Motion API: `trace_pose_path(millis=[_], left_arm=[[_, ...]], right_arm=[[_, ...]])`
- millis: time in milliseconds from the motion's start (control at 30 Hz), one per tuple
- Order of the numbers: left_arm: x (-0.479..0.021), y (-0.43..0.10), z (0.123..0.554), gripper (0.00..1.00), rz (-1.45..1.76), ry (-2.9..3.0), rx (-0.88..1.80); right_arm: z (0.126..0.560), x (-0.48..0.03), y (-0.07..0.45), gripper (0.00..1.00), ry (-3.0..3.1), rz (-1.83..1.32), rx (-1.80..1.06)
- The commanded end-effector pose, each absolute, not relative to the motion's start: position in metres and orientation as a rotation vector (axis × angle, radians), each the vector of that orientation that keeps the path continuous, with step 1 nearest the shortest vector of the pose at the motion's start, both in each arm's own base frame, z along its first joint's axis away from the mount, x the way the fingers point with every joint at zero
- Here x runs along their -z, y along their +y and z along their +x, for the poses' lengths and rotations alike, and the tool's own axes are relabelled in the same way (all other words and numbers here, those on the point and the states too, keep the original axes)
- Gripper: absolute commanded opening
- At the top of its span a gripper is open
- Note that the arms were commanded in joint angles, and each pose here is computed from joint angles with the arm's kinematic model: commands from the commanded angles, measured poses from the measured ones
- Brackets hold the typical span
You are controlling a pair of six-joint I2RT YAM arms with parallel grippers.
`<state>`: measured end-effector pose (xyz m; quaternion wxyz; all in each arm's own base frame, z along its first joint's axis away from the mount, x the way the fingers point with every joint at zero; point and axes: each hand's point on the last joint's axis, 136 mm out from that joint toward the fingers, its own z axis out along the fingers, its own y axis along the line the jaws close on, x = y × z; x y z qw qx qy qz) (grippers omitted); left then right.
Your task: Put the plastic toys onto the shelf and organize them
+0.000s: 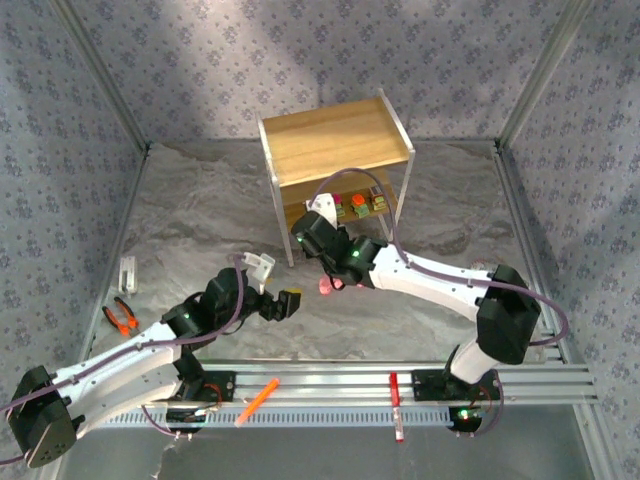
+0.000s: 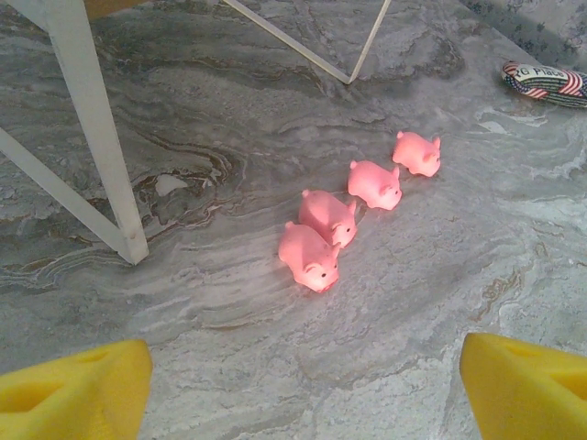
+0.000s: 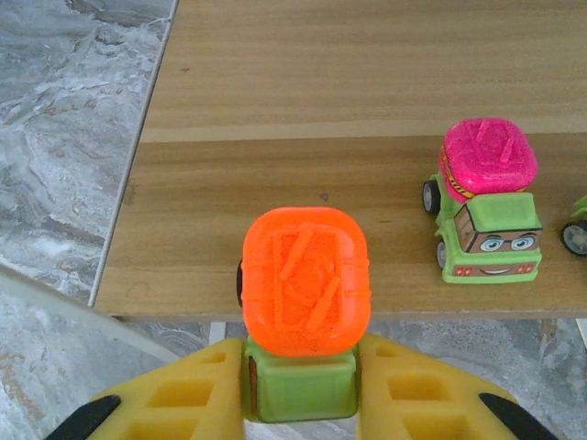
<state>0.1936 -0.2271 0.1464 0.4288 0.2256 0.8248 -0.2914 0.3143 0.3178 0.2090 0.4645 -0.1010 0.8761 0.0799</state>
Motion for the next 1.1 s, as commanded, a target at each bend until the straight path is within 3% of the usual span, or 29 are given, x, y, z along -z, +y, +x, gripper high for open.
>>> trace_pose_path(millis=[0,1067], left_arm=[[-0.144,-0.224,0.193,0.87,0.569,2.061,0.708],[-0.144,-0.223,0.192,0.87,0.568,2.062,0.706]], right_arm=[[0.324,-0.217,0.321,0.28,2.139,-0.248,-0.198],[0.352,-0.204,0.327,0.29,2.167,-0.267,-0.17]])
